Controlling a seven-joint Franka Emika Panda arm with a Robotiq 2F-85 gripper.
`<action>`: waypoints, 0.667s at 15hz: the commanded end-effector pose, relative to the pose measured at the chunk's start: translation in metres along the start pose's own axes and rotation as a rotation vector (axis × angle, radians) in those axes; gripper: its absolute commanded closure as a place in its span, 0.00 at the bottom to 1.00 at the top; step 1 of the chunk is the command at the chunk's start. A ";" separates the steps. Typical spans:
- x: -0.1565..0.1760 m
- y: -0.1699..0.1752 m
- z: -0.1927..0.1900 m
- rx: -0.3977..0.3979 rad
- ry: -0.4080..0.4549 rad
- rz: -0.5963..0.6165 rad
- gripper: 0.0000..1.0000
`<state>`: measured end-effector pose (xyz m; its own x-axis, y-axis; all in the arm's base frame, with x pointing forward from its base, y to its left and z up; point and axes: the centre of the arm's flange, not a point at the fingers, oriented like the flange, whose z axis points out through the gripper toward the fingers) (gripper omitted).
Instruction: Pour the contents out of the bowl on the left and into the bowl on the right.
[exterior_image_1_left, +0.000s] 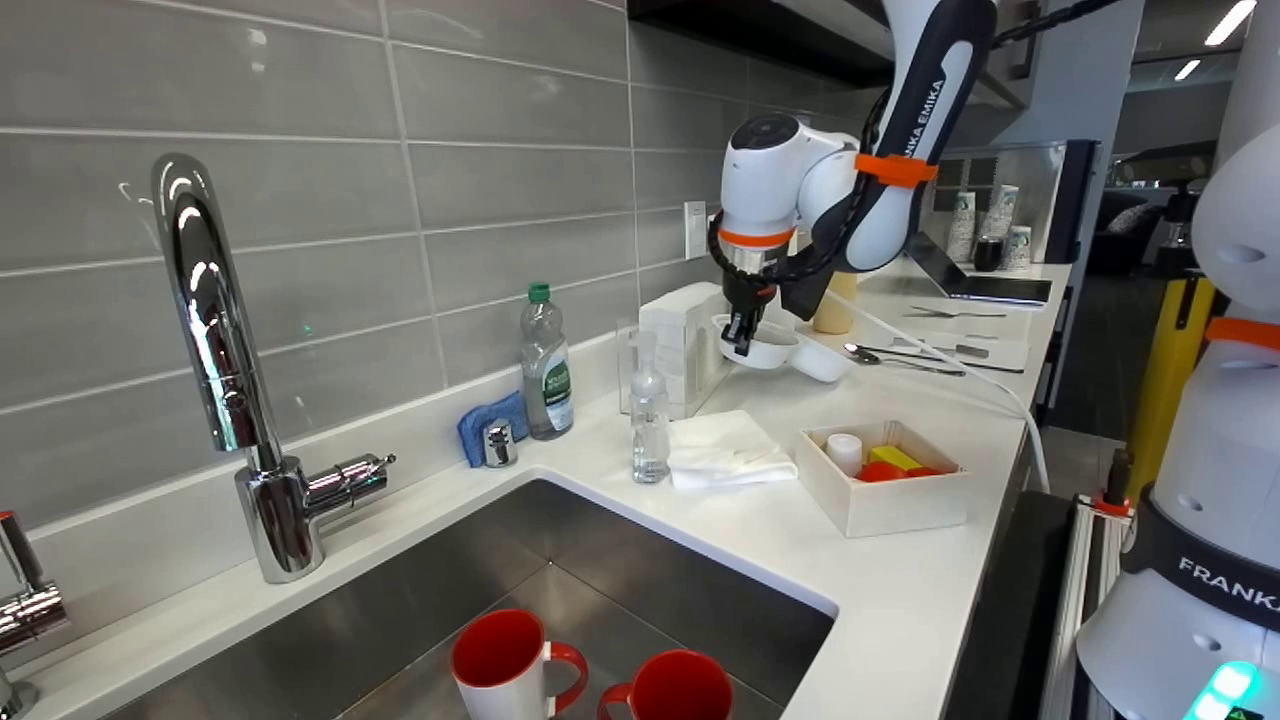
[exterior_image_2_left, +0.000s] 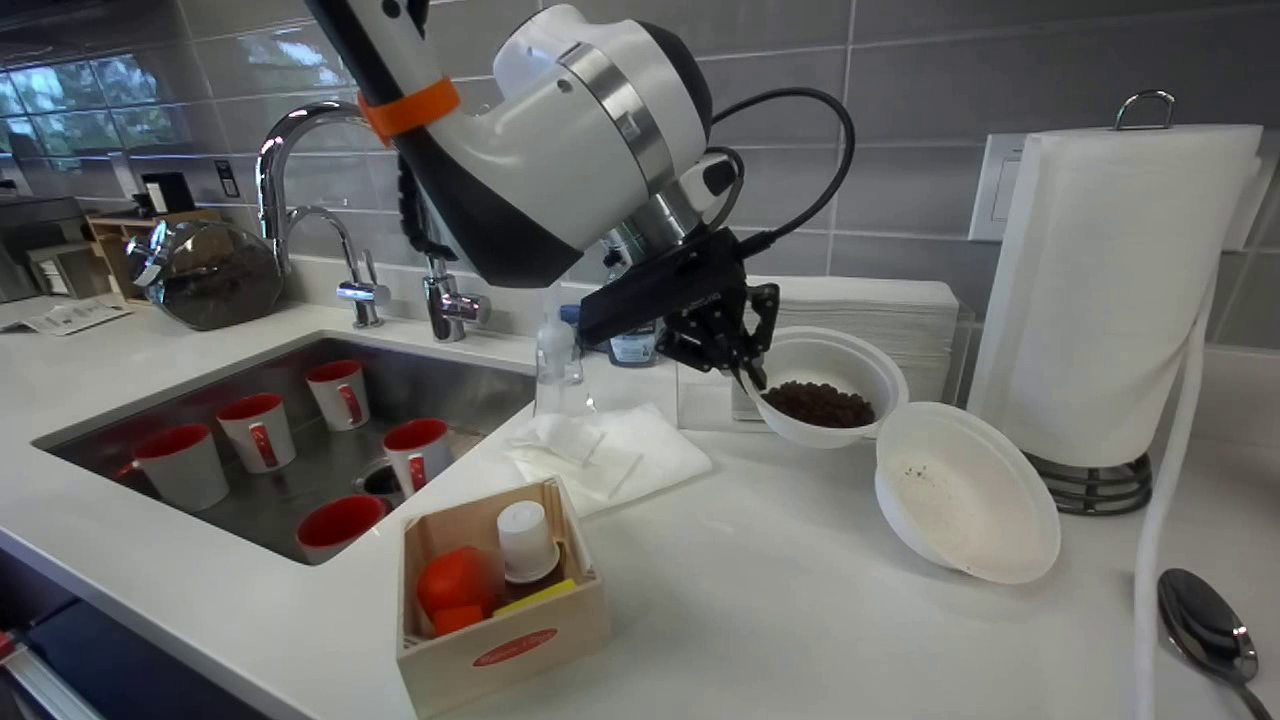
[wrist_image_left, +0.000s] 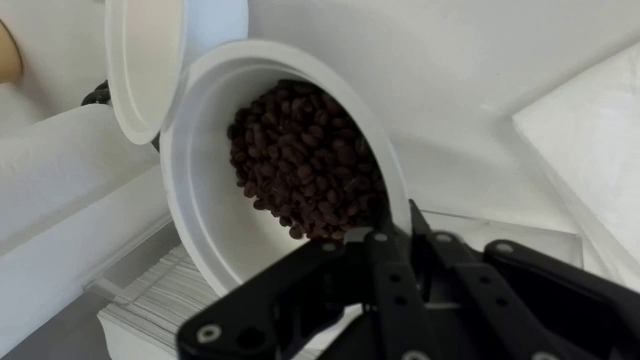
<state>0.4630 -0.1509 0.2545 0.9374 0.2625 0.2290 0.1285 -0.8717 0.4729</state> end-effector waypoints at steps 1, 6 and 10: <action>0.013 -0.014 0.005 0.019 -0.021 -0.027 1.00; 0.015 -0.038 0.015 0.065 -0.026 -0.064 1.00; 0.019 -0.049 0.010 0.101 0.000 -0.099 1.00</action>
<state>0.4692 -0.1120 0.2192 0.9296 0.3238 0.1763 0.2245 -0.8764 0.4261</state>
